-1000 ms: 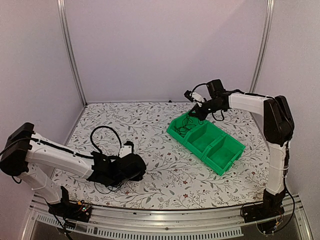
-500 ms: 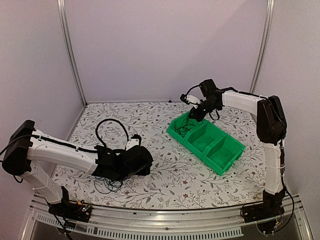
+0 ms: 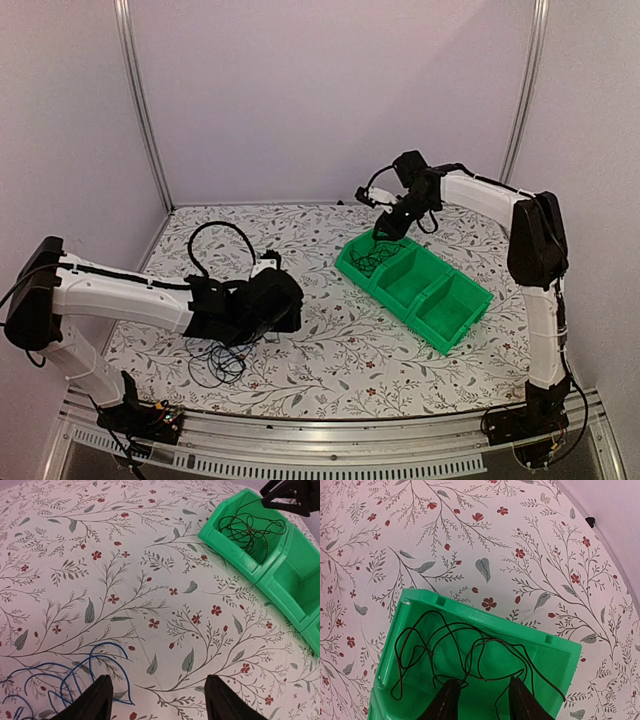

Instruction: Untangle the cables

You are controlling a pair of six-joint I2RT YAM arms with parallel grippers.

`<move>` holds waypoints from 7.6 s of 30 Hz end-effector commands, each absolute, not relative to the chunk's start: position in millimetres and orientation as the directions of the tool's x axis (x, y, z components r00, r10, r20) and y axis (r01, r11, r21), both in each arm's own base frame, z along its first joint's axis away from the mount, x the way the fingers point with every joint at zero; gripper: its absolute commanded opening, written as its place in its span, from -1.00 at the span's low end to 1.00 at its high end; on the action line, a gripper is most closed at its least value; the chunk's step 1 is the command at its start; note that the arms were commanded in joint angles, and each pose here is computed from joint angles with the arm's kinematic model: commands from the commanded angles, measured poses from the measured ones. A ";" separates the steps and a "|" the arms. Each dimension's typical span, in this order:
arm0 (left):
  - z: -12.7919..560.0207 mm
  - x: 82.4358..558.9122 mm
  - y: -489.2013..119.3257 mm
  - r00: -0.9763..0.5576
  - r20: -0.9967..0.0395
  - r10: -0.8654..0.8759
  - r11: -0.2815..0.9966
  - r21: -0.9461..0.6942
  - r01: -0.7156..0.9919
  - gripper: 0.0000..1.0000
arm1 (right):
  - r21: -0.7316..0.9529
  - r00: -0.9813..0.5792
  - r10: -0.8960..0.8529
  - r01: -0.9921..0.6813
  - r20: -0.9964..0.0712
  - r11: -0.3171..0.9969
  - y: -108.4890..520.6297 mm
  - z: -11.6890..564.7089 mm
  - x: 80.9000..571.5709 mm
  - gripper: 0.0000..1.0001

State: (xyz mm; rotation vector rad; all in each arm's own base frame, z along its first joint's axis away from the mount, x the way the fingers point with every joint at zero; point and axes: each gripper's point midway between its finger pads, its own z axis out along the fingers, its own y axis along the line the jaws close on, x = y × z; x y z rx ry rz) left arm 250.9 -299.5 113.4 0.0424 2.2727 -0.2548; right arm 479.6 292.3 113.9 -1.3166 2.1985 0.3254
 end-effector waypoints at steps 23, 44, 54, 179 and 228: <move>110.0 259.3 -291.7 -0.657 -0.745 -0.110 0.966 -0.236 0.105 0.29 | -0.348 -0.245 -0.854 -0.835 -0.459 0.426 237.8 120.0 526.4 -0.18; 100.1 257.5 -291.8 -0.669 -0.734 -0.112 0.967 -0.237 0.098 0.29 | -0.325 -0.263 -0.856 -0.843 -0.445 0.428 244.1 86.5 541.0 -0.62; 94.6 258.5 -296.7 -0.674 -0.730 -0.110 0.964 -0.244 0.106 0.29 | -0.343 -0.265 -0.847 -0.827 -0.462 0.445 241.2 110.8 537.0 -0.47; 104.9 267.5 -347.2 -0.661 -0.745 -0.089 0.915 -0.323 0.241 0.27 | -0.212 -0.373 -0.713 -0.783 -0.593 0.585 231.5 170.2 440.5 -0.16; 54.1 264.8 -319.2 -0.876 -0.478 0.058 0.991 -0.075 0.106 -1.00 | 0.024 -0.209 -0.409 -0.910 -0.888 0.413 223.9 233.0 342.7 -0.24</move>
